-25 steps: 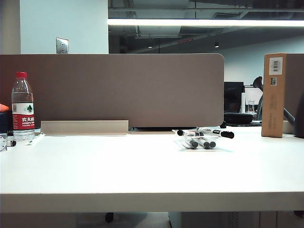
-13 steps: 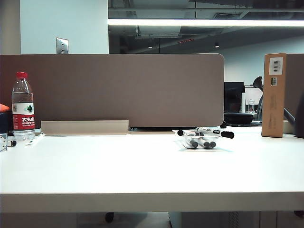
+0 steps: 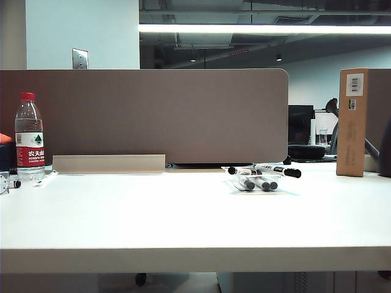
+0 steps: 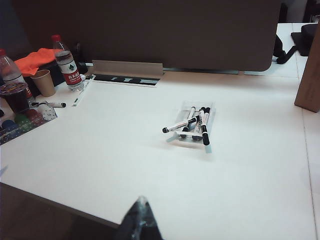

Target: Pick up the markers scattered on the table and put them into the packaging box, making sure the markers fit the shape of the box's grooves.

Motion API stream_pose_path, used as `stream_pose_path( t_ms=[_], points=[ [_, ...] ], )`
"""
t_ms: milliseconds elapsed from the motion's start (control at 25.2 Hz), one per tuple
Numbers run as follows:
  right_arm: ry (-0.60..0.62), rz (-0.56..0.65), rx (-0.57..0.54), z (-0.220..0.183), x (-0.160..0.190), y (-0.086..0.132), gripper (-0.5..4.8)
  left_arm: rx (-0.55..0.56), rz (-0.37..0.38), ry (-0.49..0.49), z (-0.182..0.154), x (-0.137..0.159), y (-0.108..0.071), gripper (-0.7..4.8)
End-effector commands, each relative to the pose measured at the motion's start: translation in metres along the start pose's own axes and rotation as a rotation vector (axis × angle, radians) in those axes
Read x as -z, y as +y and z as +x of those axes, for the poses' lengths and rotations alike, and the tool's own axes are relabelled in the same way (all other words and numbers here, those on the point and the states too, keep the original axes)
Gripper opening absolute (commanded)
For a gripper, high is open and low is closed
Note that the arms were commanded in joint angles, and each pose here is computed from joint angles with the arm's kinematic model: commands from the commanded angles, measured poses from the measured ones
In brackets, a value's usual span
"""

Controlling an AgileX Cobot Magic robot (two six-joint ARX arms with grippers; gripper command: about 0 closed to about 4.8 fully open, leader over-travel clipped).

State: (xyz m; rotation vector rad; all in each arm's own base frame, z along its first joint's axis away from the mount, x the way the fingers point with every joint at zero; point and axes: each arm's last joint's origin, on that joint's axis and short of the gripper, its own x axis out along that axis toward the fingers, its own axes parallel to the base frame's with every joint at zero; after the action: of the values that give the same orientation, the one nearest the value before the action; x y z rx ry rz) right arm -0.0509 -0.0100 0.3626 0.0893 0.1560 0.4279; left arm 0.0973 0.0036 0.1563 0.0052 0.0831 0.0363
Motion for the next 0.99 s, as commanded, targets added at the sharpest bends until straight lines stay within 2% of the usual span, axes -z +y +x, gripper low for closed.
stream_pose_path(
  t_ms=[40,676,755,795,835,875,914,994],
  points=[
    [-0.015,-0.004,-0.002,-0.001,-0.002,0.000,0.00,0.004,-0.003,-0.016,0.000,-0.003,0.000,-0.05],
    [-0.032,-0.008,-0.002,-0.001,-0.003,0.000,0.00,0.004,-0.003,-0.016,0.000,-0.003,0.000,-0.05],
    [-0.081,-0.027,0.012,-0.001,-0.008,0.000,0.00,0.004,-0.003,-0.015,0.000,-0.002,0.000,-0.05],
    [-0.148,-0.063,0.024,0.005,-0.013,-0.001,0.00,0.004,-0.003,-0.015,0.000,-0.002,0.000,-0.05],
    [-0.251,-0.111,0.073,0.021,-0.017,-0.006,0.00,0.004,-0.003,-0.015,0.000,-0.002,0.000,-0.05],
    [-0.292,-0.129,0.117,0.030,-0.017,-0.008,-0.01,0.004,-0.003,-0.015,0.000,-0.002,0.000,-0.05],
    [-0.367,-0.139,0.227,0.052,-0.012,-0.014,0.00,0.004,-0.003,-0.015,0.000,-0.002,0.000,-0.05],
    [-0.442,-0.136,0.294,0.084,0.005,-0.023,-0.01,0.004,-0.003,-0.015,0.000,-0.002,0.000,-0.05]
  ],
)
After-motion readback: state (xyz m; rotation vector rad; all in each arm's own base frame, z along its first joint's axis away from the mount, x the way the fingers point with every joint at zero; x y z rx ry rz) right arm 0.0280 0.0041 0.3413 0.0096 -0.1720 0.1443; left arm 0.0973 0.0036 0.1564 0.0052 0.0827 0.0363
